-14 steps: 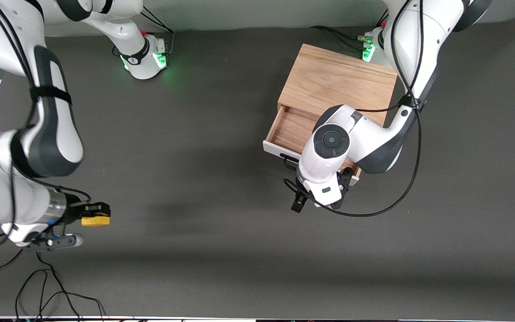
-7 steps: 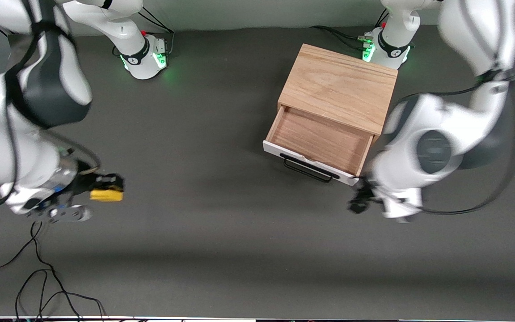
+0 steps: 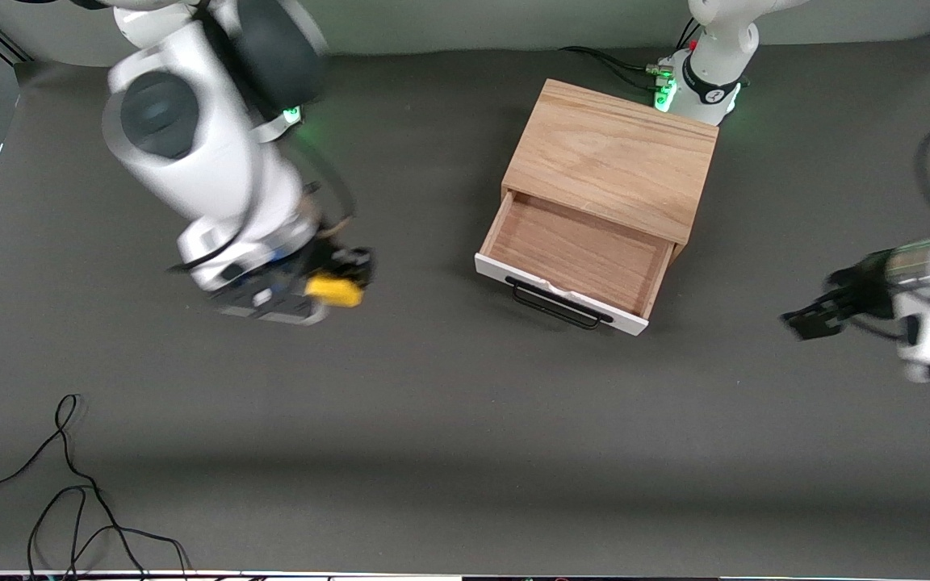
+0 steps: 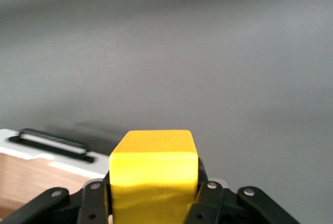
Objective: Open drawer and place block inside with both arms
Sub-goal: 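Carry the yellow cube with the right gripper over the open drawer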
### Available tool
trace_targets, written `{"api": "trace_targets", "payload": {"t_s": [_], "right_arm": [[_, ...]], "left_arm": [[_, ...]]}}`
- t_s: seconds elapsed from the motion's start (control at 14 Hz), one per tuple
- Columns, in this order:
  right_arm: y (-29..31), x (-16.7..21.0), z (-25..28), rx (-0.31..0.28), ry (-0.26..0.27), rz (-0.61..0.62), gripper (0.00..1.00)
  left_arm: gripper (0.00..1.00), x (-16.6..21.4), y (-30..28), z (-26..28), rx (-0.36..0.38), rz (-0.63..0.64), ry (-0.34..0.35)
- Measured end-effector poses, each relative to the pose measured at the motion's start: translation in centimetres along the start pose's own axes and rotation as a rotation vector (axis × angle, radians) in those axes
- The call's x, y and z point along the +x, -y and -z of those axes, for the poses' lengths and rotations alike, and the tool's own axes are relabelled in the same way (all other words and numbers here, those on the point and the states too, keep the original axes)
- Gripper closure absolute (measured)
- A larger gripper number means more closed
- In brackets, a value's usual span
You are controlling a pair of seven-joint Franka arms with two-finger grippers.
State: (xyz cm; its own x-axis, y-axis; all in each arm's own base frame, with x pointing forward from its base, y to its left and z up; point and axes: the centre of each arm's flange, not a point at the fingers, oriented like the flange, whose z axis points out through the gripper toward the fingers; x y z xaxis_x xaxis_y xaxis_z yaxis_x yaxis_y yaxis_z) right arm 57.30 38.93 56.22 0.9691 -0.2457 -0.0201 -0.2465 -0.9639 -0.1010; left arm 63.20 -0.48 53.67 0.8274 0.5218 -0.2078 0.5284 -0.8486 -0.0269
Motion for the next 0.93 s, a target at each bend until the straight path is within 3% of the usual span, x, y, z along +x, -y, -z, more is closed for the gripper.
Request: {"api": "trace_targets", "payload": {"t_s": [0.36,0.71,0.93], "right_arm": [[11.7,-11.3,-6.4,0.057,-0.019,-0.046,0.45],[16.4,-16.6,-15.4,0.012,-0.038,-0.099,0.45],[18.0,-18.3,-19.7,0.027,-0.052,-0.122,0.45]], "left_arm": [[0.00,-0.8,5.1,1.6,0.022,-0.214,-0.020],[0.00,-3.8,5.6,2.7,0.049,-0.356,-0.081],[0.00,-5.2,5.5,3.8,0.062,-0.490,-0.114]]}}
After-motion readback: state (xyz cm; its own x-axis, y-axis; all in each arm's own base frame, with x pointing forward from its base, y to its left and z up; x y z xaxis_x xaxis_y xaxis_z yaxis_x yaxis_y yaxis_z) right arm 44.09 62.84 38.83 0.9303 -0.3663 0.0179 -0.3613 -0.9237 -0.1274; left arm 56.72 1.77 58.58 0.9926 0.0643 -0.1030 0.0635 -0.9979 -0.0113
